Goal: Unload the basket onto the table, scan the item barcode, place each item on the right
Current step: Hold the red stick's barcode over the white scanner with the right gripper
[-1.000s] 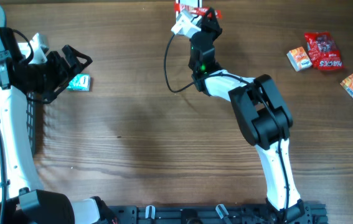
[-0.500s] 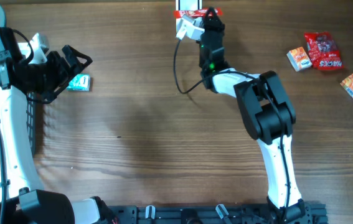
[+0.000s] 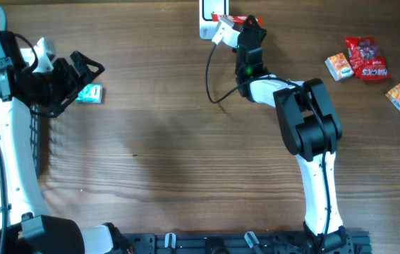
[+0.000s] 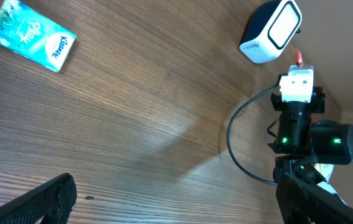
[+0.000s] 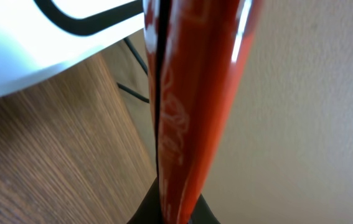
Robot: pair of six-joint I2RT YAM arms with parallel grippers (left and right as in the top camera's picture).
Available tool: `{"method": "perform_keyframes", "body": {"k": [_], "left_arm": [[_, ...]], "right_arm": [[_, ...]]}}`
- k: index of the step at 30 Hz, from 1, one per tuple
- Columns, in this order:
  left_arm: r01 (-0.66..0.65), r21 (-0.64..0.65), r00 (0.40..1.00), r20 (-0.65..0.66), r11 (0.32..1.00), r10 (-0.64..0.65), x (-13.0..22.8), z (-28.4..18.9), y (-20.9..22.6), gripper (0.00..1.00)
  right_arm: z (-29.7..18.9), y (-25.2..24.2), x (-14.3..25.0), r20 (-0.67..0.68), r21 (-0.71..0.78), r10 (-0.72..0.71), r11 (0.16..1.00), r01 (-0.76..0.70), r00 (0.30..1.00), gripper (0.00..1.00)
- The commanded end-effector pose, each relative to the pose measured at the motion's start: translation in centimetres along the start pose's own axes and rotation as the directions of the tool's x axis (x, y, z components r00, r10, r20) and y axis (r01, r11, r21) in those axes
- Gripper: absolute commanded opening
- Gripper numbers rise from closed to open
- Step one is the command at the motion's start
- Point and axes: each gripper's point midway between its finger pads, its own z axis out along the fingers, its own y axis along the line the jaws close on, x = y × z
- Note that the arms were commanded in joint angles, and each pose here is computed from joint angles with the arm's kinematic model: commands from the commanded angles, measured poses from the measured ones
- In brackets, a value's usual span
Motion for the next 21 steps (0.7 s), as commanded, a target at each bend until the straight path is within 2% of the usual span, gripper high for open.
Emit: {"method": "perform_keyframes", "body": {"k": [1, 6, 14, 17, 21], "left_arm": [[-0.005, -0.001, 1.0, 0.024, 1.0, 0.005, -0.4, -0.6, -0.2, 1.0], [-0.005, -0.001, 1.0, 0.024, 1.0, 0.005, -0.4, -0.6, -0.2, 1.0], [-0.005, -0.001, 1.0, 0.023, 1.0, 0.005, -0.4, -0.6, -0.2, 1.0], [-0.005, -0.001, 1.0, 0.024, 1.0, 0.005, -0.4, -0.6, -0.2, 1.0], [-0.005, -0.001, 1.0, 0.023, 1.0, 0.005, -0.4, -0.6, -0.2, 1.0]], "right_arm": [[0.0, 0.1, 1.5, -0.091, 0.027, -0.109, 0.993, 0.112, 0.99, 0.04], [-0.3, -0.4, 3.3, -0.206, 0.025, -0.197, 0.978, 0.206, 0.958, 0.04], [-1.5, -0.7, 4.5, -0.338, 0.034, -0.194, 0.975, 0.218, 0.921, 0.04], [-2.1, -0.8, 4.4, -0.37, 0.047, -0.171, 0.978, 0.202, 0.913, 0.04], [-2.7, -0.8, 2.8, -0.34, 0.116, -0.022, 0.991, 0.065, 0.94, 0.04]]}}
